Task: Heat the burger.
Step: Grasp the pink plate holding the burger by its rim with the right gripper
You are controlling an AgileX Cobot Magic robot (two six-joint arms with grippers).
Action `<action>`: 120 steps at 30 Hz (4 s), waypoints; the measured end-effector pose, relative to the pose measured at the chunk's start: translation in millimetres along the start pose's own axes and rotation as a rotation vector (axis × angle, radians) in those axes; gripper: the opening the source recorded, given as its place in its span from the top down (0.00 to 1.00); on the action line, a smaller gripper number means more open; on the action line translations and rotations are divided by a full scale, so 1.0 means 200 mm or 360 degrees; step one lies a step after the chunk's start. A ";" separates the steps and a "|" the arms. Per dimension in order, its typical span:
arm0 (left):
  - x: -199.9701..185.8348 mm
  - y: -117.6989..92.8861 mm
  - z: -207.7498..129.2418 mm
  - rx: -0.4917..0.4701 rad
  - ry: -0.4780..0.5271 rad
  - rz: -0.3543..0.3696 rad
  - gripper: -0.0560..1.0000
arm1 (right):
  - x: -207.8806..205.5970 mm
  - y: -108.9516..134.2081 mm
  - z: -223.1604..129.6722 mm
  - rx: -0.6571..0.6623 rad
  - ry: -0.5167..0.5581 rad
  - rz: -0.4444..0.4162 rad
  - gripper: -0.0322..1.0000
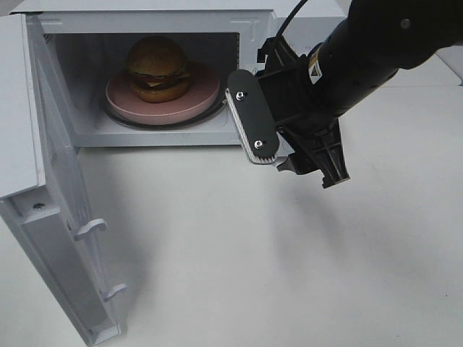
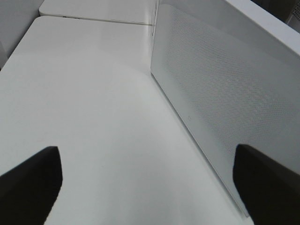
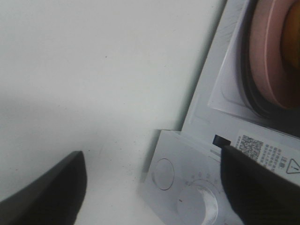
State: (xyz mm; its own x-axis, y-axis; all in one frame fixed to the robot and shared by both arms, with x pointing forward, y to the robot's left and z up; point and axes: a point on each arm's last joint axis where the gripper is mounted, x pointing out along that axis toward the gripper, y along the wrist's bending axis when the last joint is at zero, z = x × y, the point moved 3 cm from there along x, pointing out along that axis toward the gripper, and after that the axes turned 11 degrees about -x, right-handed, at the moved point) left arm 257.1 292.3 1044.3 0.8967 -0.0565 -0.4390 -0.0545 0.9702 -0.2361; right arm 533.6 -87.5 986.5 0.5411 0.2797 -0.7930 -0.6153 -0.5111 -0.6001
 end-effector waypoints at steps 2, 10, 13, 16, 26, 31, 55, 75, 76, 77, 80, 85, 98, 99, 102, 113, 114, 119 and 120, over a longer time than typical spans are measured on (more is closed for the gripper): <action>0.00 0.00 0.00 0.0000 0.0000 0.0000 0.09 | 0.00 -0.02 0.00 0.0005 0.0002 -0.0057 0.15; 0.00 0.00 0.00 0.0000 0.0000 0.0000 0.09 | 0.01 -0.08 0.00 0.0033 -0.0010 -0.0152 0.14; 0.00 0.00 0.00 0.0000 0.0000 0.0000 0.09 | 0.01 -0.10 0.00 0.0034 -0.0009 -0.0157 0.14; 0.00 0.00 0.00 0.0000 0.0000 0.0000 0.09 | 0.05 -0.13 0.01 0.0054 -0.0012 -0.0160 0.14; 0.00 0.00 0.00 0.0000 0.0000 0.0000 0.09 | 0.23 -0.21 0.12 0.0027 -0.0054 -0.0121 0.16; 0.00 0.00 0.00 0.0000 0.0000 0.0000 0.09 | 0.32 -0.26 0.16 0.0039 -0.0060 -0.0109 0.16; 0.00 0.00 0.00 0.0000 0.0000 0.0000 0.09 | 0.61 -0.39 0.19 0.0057 -0.0031 -0.0076 0.19; 0.00 0.00 0.00 0.0000 0.0000 0.0000 0.09 | 0.82 -0.49 0.21 0.0146 -0.0013 -0.0101 0.21; 0.00 0.00 0.00 0.0000 0.0000 0.0000 0.09 | 0.84 -0.49 0.22 0.0151 -0.0016 -0.0099 0.21; 0.00 0.00 0.00 0.0000 0.0000 0.0000 0.09 | 0.84 -0.49 0.22 0.0151 -0.0016 -0.0099 0.21; 0.00 0.00 0.00 0.0000 0.0000 0.0000 0.09 | 0.87 -0.50 0.22 0.0156 -0.0018 -0.0105 0.21; 0.00 0.00 0.00 0.0000 0.0000 0.0000 0.09 | 0.92 -0.49 0.21 0.0171 -0.0013 -0.0097 0.21; 0.00 0.00 0.00 0.0000 0.0000 0.0000 0.09 | 0.99 -0.49 0.18 0.0186 -0.0007 -0.0118 0.22; 0.00 0.00 0.00 0.0000 0.0000 0.0000 0.09 | 1.02 -0.48 0.19 0.0192 -0.0010 -0.0117 0.22; 0.00 0.00 0.00 0.0000 0.0000 0.0000 0.09 | 1.04 -0.47 0.19 0.0219 -0.0020 -0.0109 0.23; 0.00 0.00 0.00 0.0000 0.0000 0.0000 0.09 | 1.05 -0.49 0.19 0.0247 -0.0027 -0.0133 0.53; 0.00 0.00 0.00 0.0000 0.0000 0.0000 0.09 | 1.04 -0.49 0.19 0.0258 -0.0030 -0.0134 0.58; 0.00 0.00 0.00 0.0000 0.0000 0.0000 0.09 | 1.00 -0.50 0.20 0.0308 -0.0047 -0.0108 0.87; 0.00 0.00 0.00 0.0000 0.0000 0.0000 0.09 | 1.00 -0.51 0.20 0.0300 -0.0048 -0.0121 0.89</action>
State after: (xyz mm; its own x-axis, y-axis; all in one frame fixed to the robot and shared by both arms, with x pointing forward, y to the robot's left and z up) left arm 257.1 292.3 1044.3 0.8967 -0.0565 -0.4390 -0.0545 0.9702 -0.2361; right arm 680.9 53.3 885.0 0.5746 0.3371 -0.7458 -0.6713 -0.3271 -0.6650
